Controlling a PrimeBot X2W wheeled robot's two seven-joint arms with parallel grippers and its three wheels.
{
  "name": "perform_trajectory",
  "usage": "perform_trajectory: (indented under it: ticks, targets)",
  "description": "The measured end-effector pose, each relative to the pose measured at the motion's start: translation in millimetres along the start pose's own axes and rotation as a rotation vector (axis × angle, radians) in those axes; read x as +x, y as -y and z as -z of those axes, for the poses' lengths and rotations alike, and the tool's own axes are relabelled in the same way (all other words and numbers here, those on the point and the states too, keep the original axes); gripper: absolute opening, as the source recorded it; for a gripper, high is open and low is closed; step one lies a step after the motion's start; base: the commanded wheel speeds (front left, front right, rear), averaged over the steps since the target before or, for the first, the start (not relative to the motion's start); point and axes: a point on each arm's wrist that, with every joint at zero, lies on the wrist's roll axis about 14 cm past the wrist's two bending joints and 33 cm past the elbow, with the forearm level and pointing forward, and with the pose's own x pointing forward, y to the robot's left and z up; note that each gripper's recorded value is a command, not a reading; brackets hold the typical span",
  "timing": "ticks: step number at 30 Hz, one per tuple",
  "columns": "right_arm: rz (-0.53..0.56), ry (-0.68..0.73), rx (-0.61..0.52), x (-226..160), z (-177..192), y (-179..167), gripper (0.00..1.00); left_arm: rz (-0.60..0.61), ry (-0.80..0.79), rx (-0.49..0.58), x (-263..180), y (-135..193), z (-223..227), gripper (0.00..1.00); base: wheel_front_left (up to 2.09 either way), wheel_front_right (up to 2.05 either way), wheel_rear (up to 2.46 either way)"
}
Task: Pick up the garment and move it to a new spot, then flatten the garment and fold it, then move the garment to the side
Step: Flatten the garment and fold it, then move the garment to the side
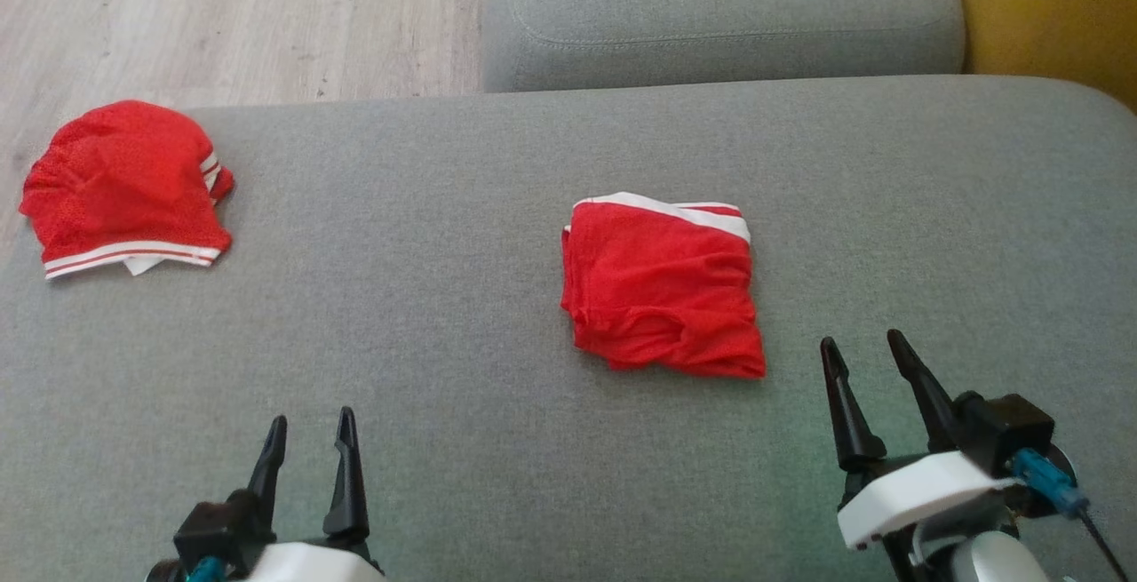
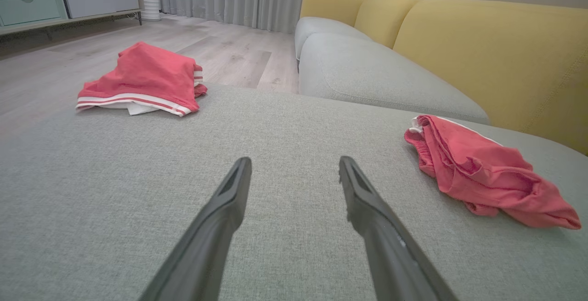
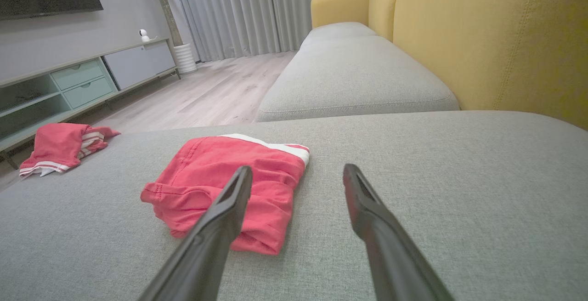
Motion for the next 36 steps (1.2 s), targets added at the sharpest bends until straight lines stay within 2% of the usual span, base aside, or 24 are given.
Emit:
perform_trajectory:
  ticks: [10, 15, 18, 26, 36]
  targets:
    - [0.015, -0.115, -0.023, 10, 17, 7, 1.0, -0.013, 0.0, -0.004, -3, -4, 0, 1.0, 0.0, 0.0, 0.0]
    - [0.0, -0.135, -0.063, 53, -10, 6, 1.0, -0.026, 0.003, -0.012, -6, -7, 0, 1.0, 0.0, 0.0, 0.0]
    - [-0.009, -0.201, -0.063, 78, -13, 4, 1.0, -0.036, 0.01, -0.02, -6, -10, -2, 1.0, 0.0, 0.0, 0.0]
    - [-0.004, -0.482, -0.013, 109, 37, 5, 1.0, -0.098, 0.011, -0.033, -10, -26, -2, 1.0, 0.0, 0.0, 0.0]
    - [-0.027, -0.702, -0.012, 135, 83, 1, 1.0, -0.174, -0.015, -0.032, -10, -48, 3, 1.0, 0.0, 0.0, 0.0]
